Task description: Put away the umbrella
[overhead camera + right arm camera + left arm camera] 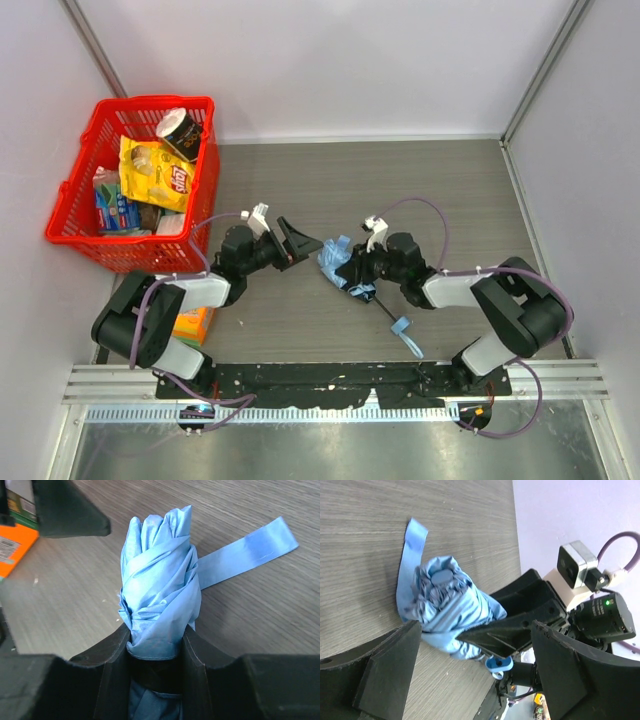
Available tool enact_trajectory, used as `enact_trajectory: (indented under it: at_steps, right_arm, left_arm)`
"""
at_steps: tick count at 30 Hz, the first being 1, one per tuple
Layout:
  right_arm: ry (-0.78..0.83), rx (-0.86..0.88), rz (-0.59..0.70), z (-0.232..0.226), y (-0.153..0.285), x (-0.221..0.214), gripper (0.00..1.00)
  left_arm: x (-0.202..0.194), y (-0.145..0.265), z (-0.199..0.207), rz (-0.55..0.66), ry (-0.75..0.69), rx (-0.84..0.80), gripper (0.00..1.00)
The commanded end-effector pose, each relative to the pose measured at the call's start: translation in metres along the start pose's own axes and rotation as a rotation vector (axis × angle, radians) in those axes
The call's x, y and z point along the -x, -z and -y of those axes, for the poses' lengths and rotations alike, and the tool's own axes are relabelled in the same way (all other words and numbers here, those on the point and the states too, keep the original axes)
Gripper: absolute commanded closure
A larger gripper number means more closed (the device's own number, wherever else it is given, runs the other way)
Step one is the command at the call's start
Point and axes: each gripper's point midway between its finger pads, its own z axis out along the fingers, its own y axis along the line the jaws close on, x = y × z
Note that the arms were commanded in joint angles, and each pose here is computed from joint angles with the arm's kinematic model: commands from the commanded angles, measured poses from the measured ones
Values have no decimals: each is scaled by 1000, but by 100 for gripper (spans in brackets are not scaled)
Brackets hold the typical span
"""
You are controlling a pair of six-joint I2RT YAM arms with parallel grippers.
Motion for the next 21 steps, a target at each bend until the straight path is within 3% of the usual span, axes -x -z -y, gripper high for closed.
enact_trajectory:
  at_steps: [1, 7, 15, 21]
  right_arm:
    - [-20, 155, 171, -39, 17, 55, 99]
    - [-29, 211, 240, -59, 34, 82, 99]
    - [-20, 285, 288, -82, 51, 108, 99]
    - [-16, 325, 307, -94, 60, 117, 99]
  left_arm:
    - [20, -5, 22, 36, -16, -49, 4]
    - [23, -5, 36, 35, -20, -114, 0]
    - [22, 1, 88, 30, -56, -358, 0]
    - [15, -8, 98, -31, -51, -424, 0]
